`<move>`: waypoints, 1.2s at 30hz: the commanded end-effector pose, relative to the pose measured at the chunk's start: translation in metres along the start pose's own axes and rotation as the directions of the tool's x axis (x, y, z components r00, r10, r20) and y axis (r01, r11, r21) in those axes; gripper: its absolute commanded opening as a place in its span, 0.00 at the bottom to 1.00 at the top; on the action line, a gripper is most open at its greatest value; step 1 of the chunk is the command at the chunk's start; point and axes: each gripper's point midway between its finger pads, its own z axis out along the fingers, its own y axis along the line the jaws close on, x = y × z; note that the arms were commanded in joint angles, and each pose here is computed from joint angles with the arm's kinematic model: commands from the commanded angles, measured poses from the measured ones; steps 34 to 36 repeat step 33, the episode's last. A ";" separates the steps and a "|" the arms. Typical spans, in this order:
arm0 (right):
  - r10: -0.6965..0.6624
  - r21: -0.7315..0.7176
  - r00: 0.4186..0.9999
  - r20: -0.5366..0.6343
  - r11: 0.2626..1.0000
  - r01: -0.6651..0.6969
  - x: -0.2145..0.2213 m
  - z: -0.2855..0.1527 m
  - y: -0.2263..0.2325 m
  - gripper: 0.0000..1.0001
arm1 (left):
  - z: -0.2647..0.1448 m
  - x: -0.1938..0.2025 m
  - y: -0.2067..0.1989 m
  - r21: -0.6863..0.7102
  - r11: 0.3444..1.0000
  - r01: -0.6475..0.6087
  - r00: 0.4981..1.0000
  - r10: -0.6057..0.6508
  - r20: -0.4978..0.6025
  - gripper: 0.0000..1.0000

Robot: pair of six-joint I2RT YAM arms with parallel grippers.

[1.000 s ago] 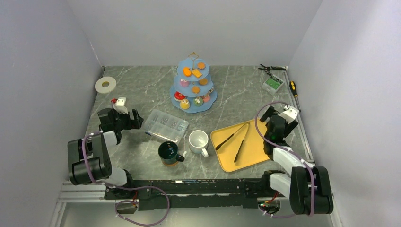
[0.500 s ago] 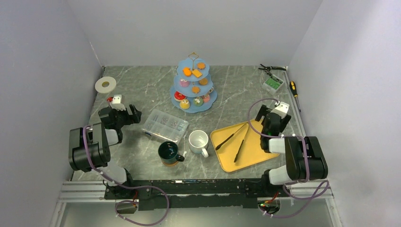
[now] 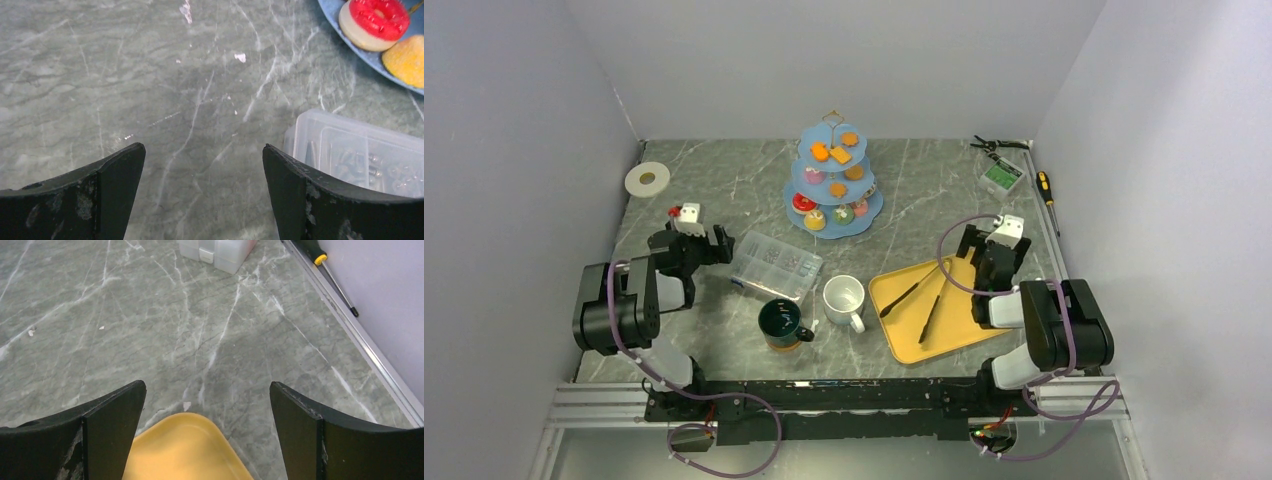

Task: Serve the afternoon tea

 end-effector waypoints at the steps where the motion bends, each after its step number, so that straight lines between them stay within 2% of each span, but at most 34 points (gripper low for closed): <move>1: 0.029 -0.030 0.996 0.081 0.999 -0.027 -0.026 0.008 0.006 1.00 | 0.006 -0.009 0.002 -0.044 0.996 -0.079 0.996 0.081 0.047 0.94; 3: 0.031 -0.029 0.997 0.073 0.999 -0.029 -0.024 0.008 0.005 1.00 | 0.005 -0.004 0.003 -0.045 0.997 -0.069 0.998 0.069 0.007 0.94; 6: 0.032 -0.030 0.997 0.076 0.999 -0.030 -0.025 0.008 0.005 1.00 | 0.006 -0.008 0.002 -0.045 0.996 -0.070 0.997 0.072 0.038 0.94; 8: 0.028 -0.027 0.996 0.082 0.999 -0.026 -0.026 0.007 0.004 1.00 | 0.004 -0.005 0.003 -0.049 0.996 -0.069 0.997 0.069 0.015 0.94; 36: 0.027 -0.020 0.995 0.094 0.999 -0.025 -0.027 0.005 0.002 1.00 | 0.005 -0.006 0.002 -0.047 0.996 -0.071 0.997 0.072 0.030 0.94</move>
